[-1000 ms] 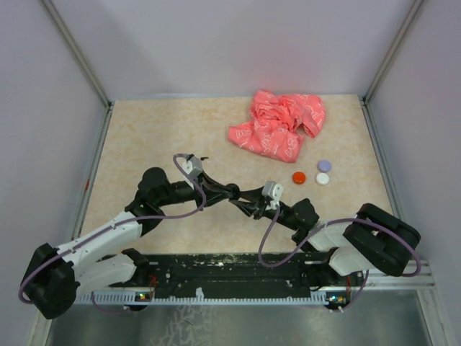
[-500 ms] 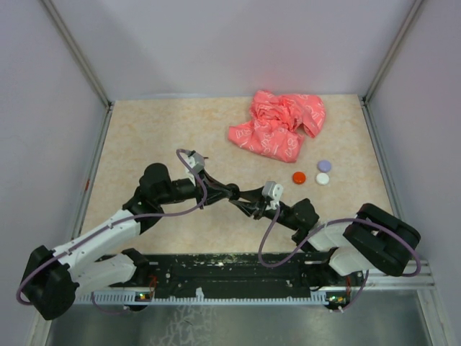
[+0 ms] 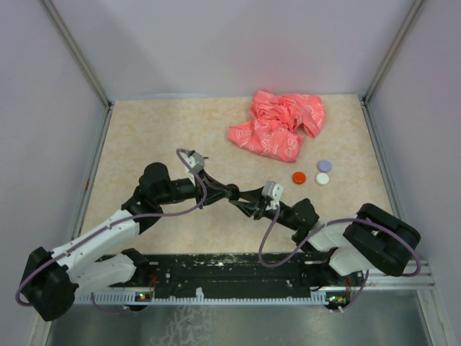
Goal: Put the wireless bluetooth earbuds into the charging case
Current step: Place the earbud in the charging case.
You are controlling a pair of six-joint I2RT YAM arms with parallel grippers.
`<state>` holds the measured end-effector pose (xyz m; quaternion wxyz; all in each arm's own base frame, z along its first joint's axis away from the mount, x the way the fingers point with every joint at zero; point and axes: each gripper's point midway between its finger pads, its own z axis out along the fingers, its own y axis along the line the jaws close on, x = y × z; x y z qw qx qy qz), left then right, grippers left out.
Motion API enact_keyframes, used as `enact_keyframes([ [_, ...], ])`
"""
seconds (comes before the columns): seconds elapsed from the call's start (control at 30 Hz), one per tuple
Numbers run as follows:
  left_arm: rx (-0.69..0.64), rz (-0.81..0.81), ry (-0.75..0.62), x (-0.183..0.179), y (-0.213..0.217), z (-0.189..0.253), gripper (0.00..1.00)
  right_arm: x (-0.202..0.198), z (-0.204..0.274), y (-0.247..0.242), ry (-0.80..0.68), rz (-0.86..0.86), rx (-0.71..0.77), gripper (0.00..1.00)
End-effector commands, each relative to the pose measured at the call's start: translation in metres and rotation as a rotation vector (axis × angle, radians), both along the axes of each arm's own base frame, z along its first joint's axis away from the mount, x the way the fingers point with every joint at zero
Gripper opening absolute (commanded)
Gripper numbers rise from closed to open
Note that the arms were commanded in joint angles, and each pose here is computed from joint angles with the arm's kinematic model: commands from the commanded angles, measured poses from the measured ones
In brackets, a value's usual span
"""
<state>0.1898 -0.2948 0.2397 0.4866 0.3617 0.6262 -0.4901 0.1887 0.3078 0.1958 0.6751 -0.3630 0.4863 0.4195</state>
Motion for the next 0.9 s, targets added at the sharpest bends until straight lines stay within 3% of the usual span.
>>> enact_keyframes([
  [0.0,0.050,0.050,-0.010,0.011,0.005,-0.006,0.19,-0.021,0.055,-0.002,-0.136,0.077,0.160,0.00],
  [0.33,0.082,0.046,0.000,0.011,0.006,-0.007,0.18,-0.021,0.055,-0.001,-0.137,0.080,0.159,0.00],
  [0.87,0.088,-0.087,-0.052,0.002,-0.006,0.005,0.42,-0.019,0.045,0.005,-0.119,0.098,0.131,0.00],
])
